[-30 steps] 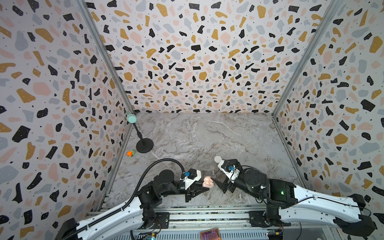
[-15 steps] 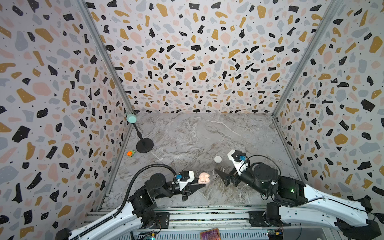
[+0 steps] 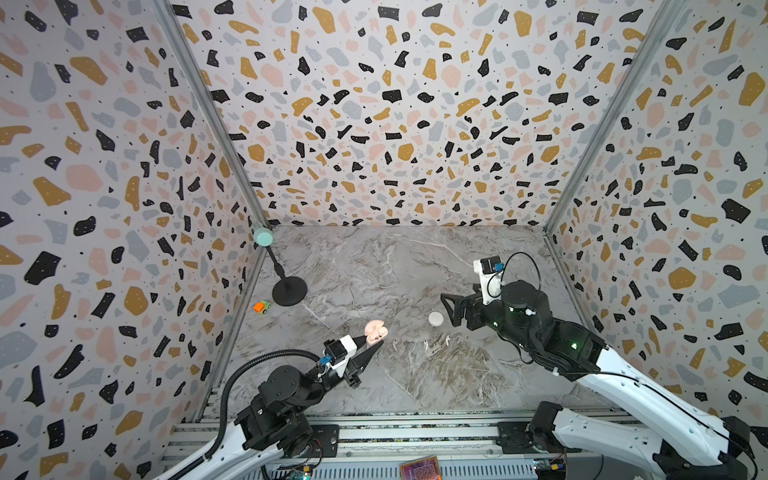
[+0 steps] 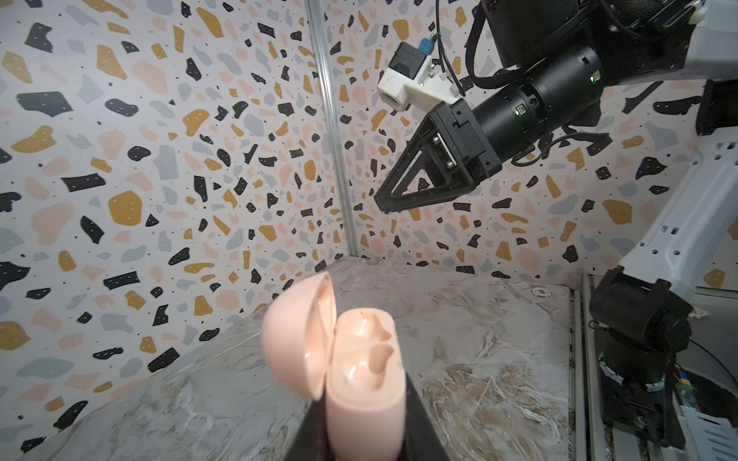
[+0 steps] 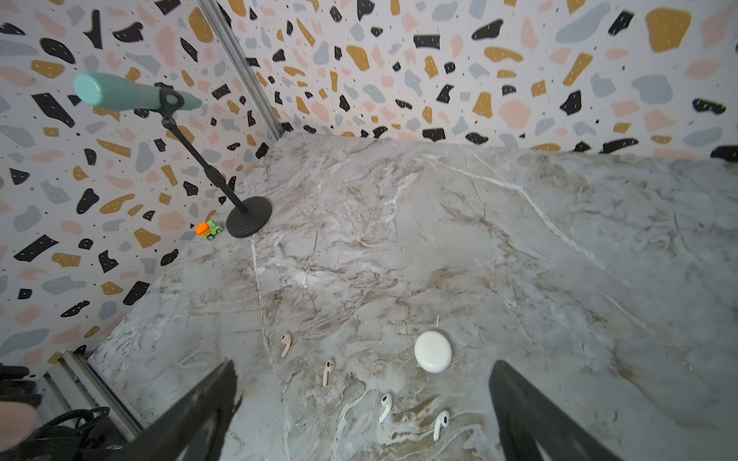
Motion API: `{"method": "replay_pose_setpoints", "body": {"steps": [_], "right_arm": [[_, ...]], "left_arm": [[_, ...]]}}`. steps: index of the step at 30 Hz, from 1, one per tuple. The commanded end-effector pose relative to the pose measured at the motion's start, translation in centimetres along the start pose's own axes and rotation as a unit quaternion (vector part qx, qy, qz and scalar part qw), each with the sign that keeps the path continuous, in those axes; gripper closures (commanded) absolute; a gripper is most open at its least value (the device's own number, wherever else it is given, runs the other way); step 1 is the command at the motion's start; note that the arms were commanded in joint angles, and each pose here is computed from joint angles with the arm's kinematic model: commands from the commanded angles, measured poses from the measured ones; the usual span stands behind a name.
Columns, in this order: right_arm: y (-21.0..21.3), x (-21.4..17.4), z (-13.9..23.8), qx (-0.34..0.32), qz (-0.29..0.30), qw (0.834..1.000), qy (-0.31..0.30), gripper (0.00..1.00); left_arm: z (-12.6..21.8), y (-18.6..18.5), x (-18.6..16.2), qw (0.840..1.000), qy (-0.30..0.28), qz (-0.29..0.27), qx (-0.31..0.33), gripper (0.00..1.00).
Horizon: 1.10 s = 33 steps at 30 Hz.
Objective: Insert the wireless bluetooth earbuds into the charging case
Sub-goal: 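Move the right gripper over the pink earbuds while the left raises the open case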
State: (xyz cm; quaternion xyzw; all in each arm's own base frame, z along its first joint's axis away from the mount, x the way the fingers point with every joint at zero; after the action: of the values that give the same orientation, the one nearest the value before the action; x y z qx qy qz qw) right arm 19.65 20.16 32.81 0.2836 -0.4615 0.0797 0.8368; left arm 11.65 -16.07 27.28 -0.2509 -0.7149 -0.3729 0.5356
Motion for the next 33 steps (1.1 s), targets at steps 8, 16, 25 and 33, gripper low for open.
{"method": "replay_pose_setpoints", "body": {"steps": [8, 16, 25, 33], "right_arm": [[-1.9, -3.4, -3.4, -0.102, -0.114, 0.984, 0.087, 0.01], [-1.3, -7.2, -6.1, -0.095, -0.146, 0.975, 0.137, 0.07], [1.5, -11.1, -9.7, -0.098, -0.095, 0.969, 0.207, 0.19], [3.9, -15.0, -13.3, -0.054, -0.073, 0.959, 0.269, 0.32]], "left_arm": [[1.1, 2.5, 0.5, 0.993, -0.028, -0.020, 0.110, 1.00], [1.7, 3.6, 0.4, 0.988, -0.025, -0.023, 0.154, 1.00], [1.7, 3.7, 0.3, 0.987, -0.023, -0.027, 0.160, 1.00], [2.1, 4.1, 0.5, 0.983, -0.026, -0.029, 0.177, 1.00]]}}
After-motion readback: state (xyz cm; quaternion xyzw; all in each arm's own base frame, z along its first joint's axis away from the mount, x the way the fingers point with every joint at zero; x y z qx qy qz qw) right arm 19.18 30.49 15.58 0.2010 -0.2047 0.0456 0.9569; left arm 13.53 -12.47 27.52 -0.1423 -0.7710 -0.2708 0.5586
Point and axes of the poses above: each gripper's point midway between its finger pads, its own z axis back along the fingers, its own y axis along the line the jaws close on, x = y × z, the point moved 5 cm from there along z, back along the fingers, and after that the axes turned 8 degrees about -z, right-handed, at the moved point
